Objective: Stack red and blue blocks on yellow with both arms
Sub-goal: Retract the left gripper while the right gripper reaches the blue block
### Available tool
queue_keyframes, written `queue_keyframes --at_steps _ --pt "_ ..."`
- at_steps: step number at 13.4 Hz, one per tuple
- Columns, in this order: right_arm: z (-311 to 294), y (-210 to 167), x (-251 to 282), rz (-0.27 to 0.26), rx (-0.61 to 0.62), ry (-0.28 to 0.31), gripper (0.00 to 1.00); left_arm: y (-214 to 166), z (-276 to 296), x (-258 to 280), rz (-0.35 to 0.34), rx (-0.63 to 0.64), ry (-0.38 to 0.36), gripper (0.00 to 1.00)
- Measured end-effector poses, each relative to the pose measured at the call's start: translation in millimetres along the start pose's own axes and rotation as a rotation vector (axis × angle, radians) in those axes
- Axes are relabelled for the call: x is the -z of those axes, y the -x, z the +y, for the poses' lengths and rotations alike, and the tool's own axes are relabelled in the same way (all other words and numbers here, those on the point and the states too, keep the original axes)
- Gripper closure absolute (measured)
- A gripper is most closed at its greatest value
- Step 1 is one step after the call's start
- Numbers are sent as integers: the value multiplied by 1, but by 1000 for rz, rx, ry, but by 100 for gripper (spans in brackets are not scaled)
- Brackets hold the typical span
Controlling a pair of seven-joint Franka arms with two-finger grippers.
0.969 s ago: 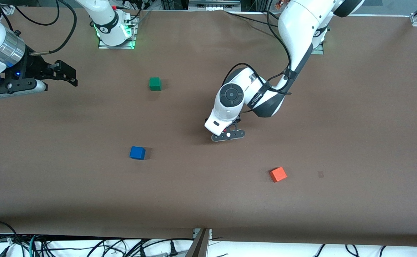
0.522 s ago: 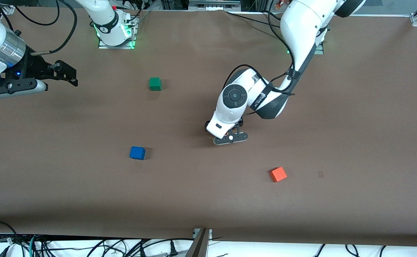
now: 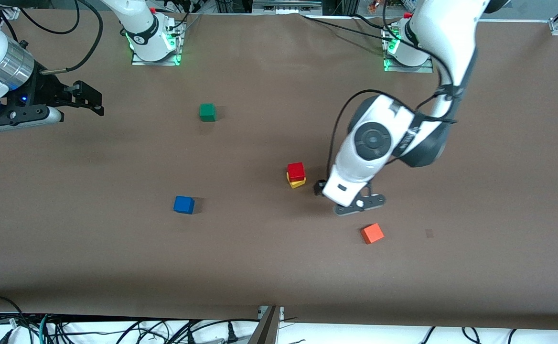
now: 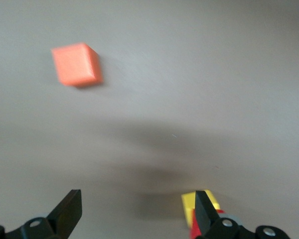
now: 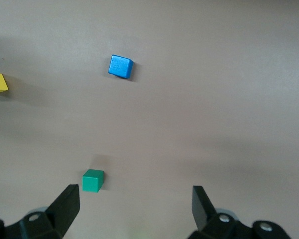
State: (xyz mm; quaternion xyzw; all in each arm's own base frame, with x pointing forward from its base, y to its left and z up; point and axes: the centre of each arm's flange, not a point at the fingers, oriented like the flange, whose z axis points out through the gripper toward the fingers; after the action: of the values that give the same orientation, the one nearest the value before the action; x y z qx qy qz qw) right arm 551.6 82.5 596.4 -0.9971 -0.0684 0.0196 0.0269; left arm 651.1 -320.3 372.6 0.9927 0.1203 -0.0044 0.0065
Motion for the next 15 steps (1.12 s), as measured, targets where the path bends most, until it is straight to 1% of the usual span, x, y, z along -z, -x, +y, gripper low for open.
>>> queue_keyframes --at_steps 2,4,5,6,8,9,10,11,13,15 --pt "1 -7 -3 25 -1 -2 0 -21 -41 37 12 -19 -12 0" --pt "3 -21 -26 4 -2 -7 0 -38 -91 76 5 -62 -31 0" --pt "4 -28 -40 -17 -4 -10 0 -43 -115 95 0 -95 -40 0" --pt "7 -36 -63 -53 -7 -14 0 -45 -136 115 -2 -127 -47 0" --pt "14 -57 -126 -145 -14 -23 0 -38 -164 155 -11 -162 -54 0" --pt "19 -66 -152 -169 -20 -28 0 -31 -174 176 -13 -164 -37 0" --pt "21 -74 -170 -179 -26 -32 0 -24 -186 198 -13 -151 -7 0" --pt "22 -79 -178 -169 -43 -32 0 -20 -204 217 -14 -124 13 0" --pt "13 -90 -191 -124 -115 -29 0 -20 -248 236 -40 -94 24 0" --pt "-25 -109 -234 -64 -156 -30 0 -24 -279 240 -64 -130 20 0"
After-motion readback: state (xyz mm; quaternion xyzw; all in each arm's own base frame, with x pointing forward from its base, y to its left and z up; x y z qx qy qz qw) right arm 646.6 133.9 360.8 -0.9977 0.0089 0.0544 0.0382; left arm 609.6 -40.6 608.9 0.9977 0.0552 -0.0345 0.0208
